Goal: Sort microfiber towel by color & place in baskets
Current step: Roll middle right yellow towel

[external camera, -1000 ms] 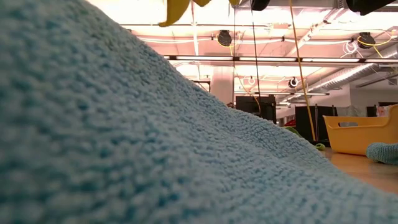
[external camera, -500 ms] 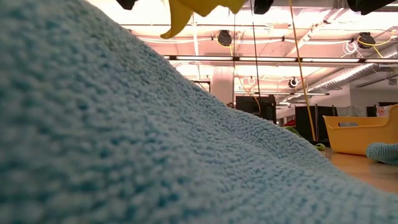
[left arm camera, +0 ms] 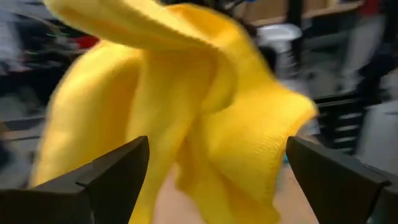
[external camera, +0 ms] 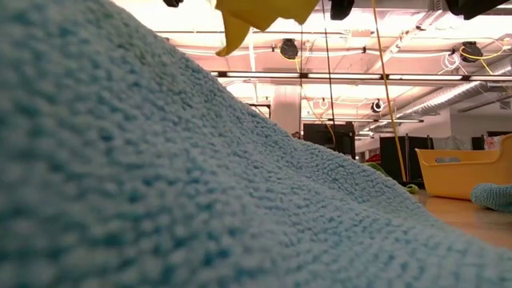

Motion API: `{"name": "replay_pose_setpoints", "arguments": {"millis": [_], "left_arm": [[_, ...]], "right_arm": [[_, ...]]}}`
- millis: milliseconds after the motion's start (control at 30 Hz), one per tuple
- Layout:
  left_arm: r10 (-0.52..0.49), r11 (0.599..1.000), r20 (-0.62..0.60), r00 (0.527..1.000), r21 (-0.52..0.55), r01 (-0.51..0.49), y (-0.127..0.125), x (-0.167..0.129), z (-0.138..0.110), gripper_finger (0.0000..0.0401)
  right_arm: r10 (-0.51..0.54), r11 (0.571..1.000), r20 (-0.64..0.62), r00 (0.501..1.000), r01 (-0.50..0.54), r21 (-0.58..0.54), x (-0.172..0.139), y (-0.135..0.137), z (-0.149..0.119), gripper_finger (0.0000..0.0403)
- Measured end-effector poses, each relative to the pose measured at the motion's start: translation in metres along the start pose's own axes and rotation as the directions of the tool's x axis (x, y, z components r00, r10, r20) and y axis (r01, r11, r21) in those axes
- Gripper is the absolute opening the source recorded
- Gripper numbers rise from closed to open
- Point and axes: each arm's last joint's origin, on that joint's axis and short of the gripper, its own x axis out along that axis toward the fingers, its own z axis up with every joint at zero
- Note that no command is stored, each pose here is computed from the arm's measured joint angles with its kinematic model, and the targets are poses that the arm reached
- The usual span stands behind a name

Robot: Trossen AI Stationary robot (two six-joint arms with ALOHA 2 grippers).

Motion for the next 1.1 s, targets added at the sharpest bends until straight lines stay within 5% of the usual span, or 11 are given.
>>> {"name": "replay_pose_setpoints", "arguments": {"millis": [133, 633, 800, 1100], "left_arm": [[0.112, 0.992, -0.032, 0.993, 0.055, -0.111, 0.003, 0.004, -0.006, 0.038], [0.123, 0.991, -0.037, 0.992, 0.056, -0.121, 0.019, 0.011, -0.008, 0.0358], [0.096, 0.994, -0.032, 0.995, 0.052, -0.095, 0.024, 0.014, -0.009, 0.0268], [0.051, 0.998, 0.021, 0.998, 0.028, -0.052, 0.03, 0.016, -0.005, 0.0017]], "right_arm": [[-0.001, 1.0, 0.0, 1.0, 0.001, 0.0, 0.0, 0.0, 0.0, 0.0018], [0.006, 0.999, 0.02, 1.0, -0.007, 0.038, 0.0, 0.0, 0.002, 0.0018], [0.008, 0.998, 0.016, 1.0, -0.009, 0.055, 0.0, 0.0, 0.002, 0.0018], [0.016, 0.995, -0.002, 1.0, -0.016, 0.098, -0.001, 0.002, 0.0, 0.0053]]}}
